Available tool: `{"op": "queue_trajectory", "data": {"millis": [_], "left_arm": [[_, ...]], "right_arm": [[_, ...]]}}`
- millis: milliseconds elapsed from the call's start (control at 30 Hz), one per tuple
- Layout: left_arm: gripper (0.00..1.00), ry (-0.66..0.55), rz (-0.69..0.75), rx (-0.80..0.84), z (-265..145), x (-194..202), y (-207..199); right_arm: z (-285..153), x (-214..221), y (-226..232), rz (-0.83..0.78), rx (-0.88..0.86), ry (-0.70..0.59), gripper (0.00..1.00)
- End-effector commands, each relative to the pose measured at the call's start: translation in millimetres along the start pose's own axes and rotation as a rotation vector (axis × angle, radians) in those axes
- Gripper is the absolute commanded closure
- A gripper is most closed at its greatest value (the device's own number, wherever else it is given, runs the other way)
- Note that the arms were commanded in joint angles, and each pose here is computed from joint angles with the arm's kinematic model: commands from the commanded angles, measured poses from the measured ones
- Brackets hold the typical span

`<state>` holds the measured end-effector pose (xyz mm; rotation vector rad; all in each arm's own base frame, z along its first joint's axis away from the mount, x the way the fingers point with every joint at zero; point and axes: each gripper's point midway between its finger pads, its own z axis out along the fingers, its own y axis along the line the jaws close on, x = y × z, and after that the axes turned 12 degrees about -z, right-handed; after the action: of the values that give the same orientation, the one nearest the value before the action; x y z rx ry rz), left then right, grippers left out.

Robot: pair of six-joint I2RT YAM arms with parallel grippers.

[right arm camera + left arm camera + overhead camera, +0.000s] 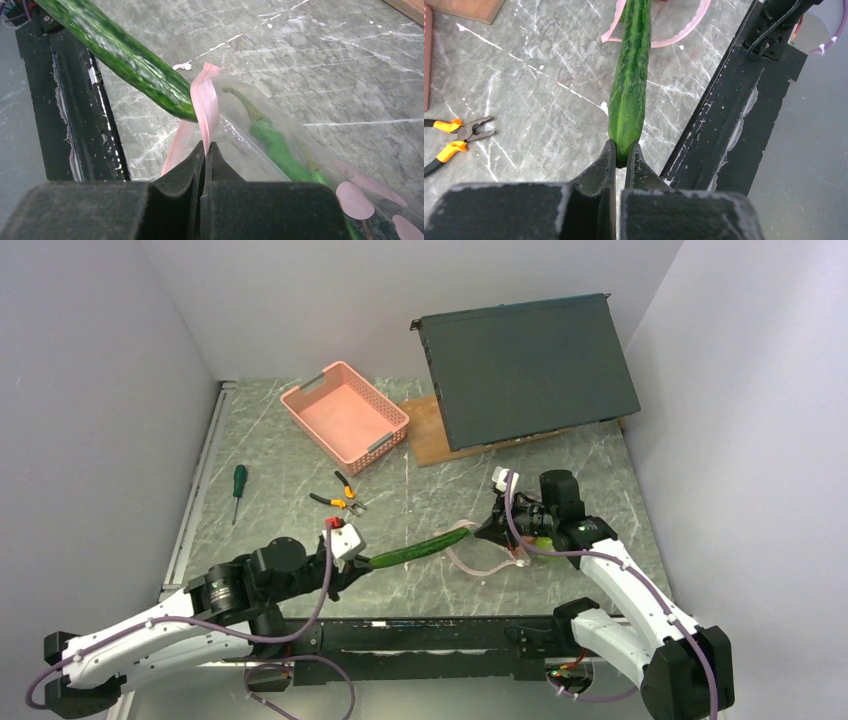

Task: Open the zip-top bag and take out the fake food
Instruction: Pick up the fake vegetable from the zipper food storage bag, then place the fake vegetable in the bin.

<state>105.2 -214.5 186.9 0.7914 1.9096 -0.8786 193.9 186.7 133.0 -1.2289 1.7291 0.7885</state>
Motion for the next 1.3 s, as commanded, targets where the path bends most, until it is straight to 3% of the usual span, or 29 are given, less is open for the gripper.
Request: {"op": "queue_trajectory", "data": {"millis": [0, 667, 1033, 1267], "left_arm": [[1.0, -0.036, -0.034, -0.052, -17, -19, 5], [1.0, -0.128, -0.069, -0.209, -40, -55, 26], [1.0, -0.262, -0.102, -0.426, -36, -85, 67], [1.0, -0.283, -0.177, -0.51, -23, -97, 100]], "right_arm": [[-3, -14, -3, -0.053, 0.003, -0.038, 1.0], [-4, -13, -5, -0.049, 0.008, -0.037, 1.0], [-4, -13, -5, -0.048, 0.009, -0.036, 1.0], [-4, -13, -5, -0.047, 0.011, -0.037, 1.0]]}}
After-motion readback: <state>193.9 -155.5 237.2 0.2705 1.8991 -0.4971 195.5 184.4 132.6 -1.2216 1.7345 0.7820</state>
